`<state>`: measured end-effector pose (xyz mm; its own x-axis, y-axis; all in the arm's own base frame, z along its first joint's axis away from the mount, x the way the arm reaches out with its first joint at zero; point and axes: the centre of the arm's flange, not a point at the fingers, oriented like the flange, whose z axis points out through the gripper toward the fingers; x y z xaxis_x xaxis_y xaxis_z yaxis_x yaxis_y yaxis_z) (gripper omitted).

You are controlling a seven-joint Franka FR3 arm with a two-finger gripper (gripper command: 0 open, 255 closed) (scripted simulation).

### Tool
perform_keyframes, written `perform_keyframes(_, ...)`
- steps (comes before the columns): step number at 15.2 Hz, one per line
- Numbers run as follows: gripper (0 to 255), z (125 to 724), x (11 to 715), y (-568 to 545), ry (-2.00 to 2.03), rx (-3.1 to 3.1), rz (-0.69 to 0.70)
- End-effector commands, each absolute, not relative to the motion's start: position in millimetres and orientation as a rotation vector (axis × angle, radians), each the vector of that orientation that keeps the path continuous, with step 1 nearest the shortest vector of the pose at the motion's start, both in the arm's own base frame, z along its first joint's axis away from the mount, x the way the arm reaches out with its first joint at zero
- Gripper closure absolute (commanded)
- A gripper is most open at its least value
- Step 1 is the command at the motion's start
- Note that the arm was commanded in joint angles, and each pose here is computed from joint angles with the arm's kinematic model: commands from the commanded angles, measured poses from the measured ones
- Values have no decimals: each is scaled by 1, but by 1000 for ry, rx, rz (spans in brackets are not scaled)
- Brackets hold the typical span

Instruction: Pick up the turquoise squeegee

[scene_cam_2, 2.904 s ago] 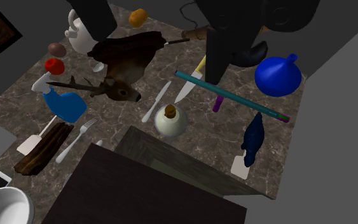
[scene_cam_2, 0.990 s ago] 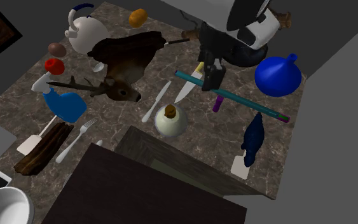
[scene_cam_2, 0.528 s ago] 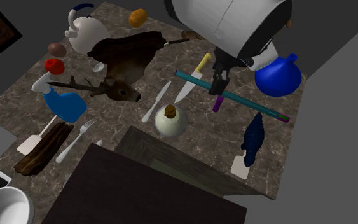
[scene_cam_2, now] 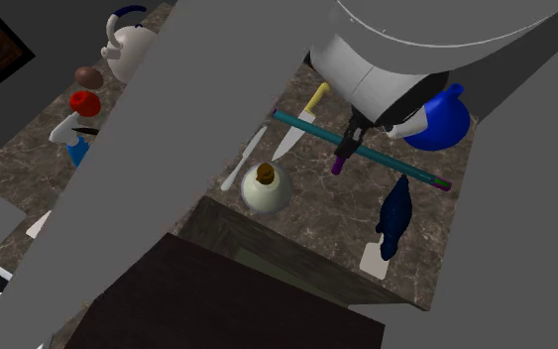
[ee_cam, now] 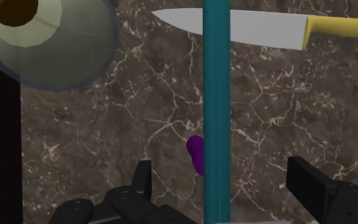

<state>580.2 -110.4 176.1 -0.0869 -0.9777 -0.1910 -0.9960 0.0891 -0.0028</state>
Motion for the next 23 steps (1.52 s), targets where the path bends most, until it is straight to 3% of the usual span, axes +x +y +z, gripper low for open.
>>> perform_keyframes(1, 0, 166, 581, -111, 2217, -2006, 192)
perform_keyframes(8, 0, 137, 581, -111, 2217, -2006, 192)
perform_keyframes(9, 255, 137, 580, -111, 2217, -2006, 192)
perform_keyframes(23, 255, 163, 581, -111, 2217, -2006, 192)
